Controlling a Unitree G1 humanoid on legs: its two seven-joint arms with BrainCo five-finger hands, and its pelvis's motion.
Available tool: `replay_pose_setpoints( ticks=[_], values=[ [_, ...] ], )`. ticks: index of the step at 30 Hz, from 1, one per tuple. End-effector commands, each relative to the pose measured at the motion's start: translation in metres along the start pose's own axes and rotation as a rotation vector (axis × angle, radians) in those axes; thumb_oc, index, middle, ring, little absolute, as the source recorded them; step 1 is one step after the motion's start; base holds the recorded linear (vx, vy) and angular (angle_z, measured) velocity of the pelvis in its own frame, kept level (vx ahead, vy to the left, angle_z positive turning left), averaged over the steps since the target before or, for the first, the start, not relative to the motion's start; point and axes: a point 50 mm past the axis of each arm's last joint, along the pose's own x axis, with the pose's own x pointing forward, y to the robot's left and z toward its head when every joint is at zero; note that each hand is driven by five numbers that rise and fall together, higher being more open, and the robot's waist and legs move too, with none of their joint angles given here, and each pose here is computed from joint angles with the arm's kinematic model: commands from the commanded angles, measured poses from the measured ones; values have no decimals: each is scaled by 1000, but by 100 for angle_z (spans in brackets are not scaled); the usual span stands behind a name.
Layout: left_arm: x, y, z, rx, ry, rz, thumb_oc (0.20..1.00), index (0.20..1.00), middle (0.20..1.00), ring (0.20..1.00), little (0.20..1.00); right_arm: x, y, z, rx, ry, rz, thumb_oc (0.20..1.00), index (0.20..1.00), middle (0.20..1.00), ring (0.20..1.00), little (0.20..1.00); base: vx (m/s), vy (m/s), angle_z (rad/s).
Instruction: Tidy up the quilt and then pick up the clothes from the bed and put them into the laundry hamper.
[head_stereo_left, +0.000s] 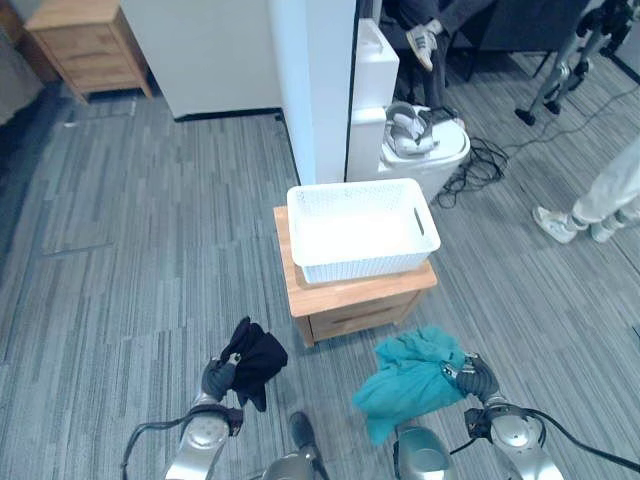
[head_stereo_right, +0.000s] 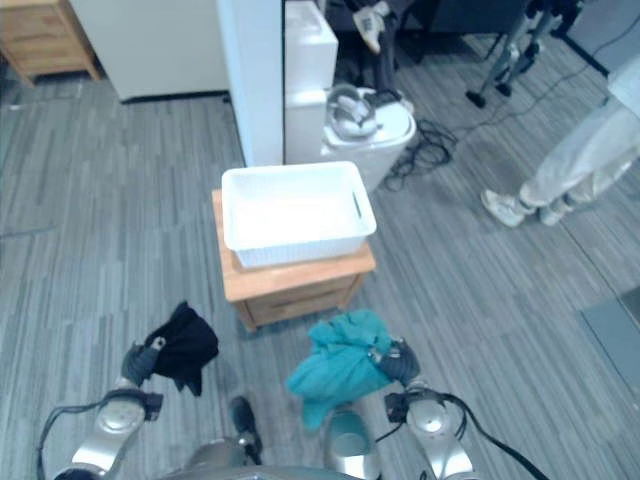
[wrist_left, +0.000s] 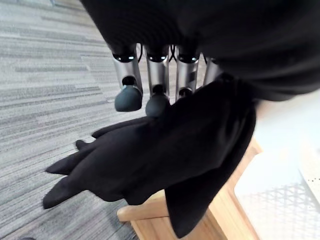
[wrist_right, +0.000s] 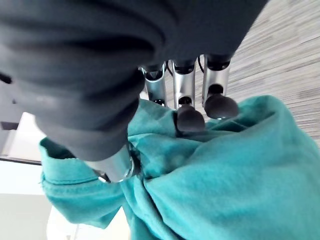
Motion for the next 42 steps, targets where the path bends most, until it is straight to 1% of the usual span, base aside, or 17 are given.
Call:
replay_pose_setpoints(
  ticks=[1,2,3,4,6,9,13,20,25,29,30,31,34,37,38,40,42],
  values=[
    [5,12,27,37,-153,18,200,200,200,200,200,18,-44,67,-108,-309,-141,200,200,200,200,200,122,-140,56],
    [3,11,22,2,-133,23,200,200,200,200,200,19,-63,100,-183,-442,-198,200,200,200,200,200,93,-124,45],
    [3,10,21,-7,-129,21,200,200,200,200,200,19,-70,115,-213,-495,-217,200,200,200,200,200,93,-124,29],
    [3,9,21,-7,-129,21,200,200,200,200,200,19,-70,115,-214,-496,-217,200,200,200,200,200,56,-101,2],
    [3,7,18,-23,-114,18,200,200,200,200,200,11,-92,202,-327,-819,-296,200,200,200,200,200,44,-147,0],
    [4,9,20,-31,-119,18,200,200,200,200,200,3,-95,253,-397,-993,-306,200,200,200,200,200,10,-97,3],
    [7,3,29,-40,-162,-14,200,200,200,200,200,1,-102,314,-522,-1121,-330,200,200,200,200,200,-20,-57,4],
    [9,9,51,-91,-263,-12,200,200,200,200,200,7,-116,370,-578,-1149,-427,200,200,200,200,200,-35,-43,6],
    [9,10,64,-132,-317,-9,200,200,200,200,200,18,-108,382,-546,-1129,-436,200,200,200,200,200,-49,-43,13],
    [10,11,71,-159,-344,-2,200,200,200,200,200,33,-95,377,-527,-1081,-405,200,200,200,200,200,-50,-30,7],
    [9,11,75,-163,-359,-3,200,200,200,200,200,42,-92,367,-536,-1029,-394,567,567,567,567,567,-25,-43,22],
    [9,12,78,-168,-372,-1,200,200,200,200,200,46,-91,362,-545,-1008,-387,1000,1000,1000,1000,1000,-13,-38,26],
    [7,17,92,-171,-435,8,200,200,200,200,200,47,-88,350,-630,-985,-391,1000,1000,1000,1000,1000,23,-9,17],
    [-2,28,115,-190,-558,27,200,200,200,200,200,33,-92,333,-861,-1018,-481,1000,1000,1000,1000,1000,46,17,11],
    [-8,34,125,-207,-616,36,200,200,200,200,200,27,-96,313,-923,-1012,-516,1000,1000,1000,1000,1000,62,26,7],
    [-15,41,138,-213,-689,44,200,200,200,200,200,21,-100,284,-923,-979,-530,1000,1000,1000,1000,1000,53,31,-4],
    [-26,55,161,-233,-815,72,200,200,200,200,200,10,-117,236,-892,-868,-576,1000,1000,1000,1000,1000,46,42,-21]
  ],
)
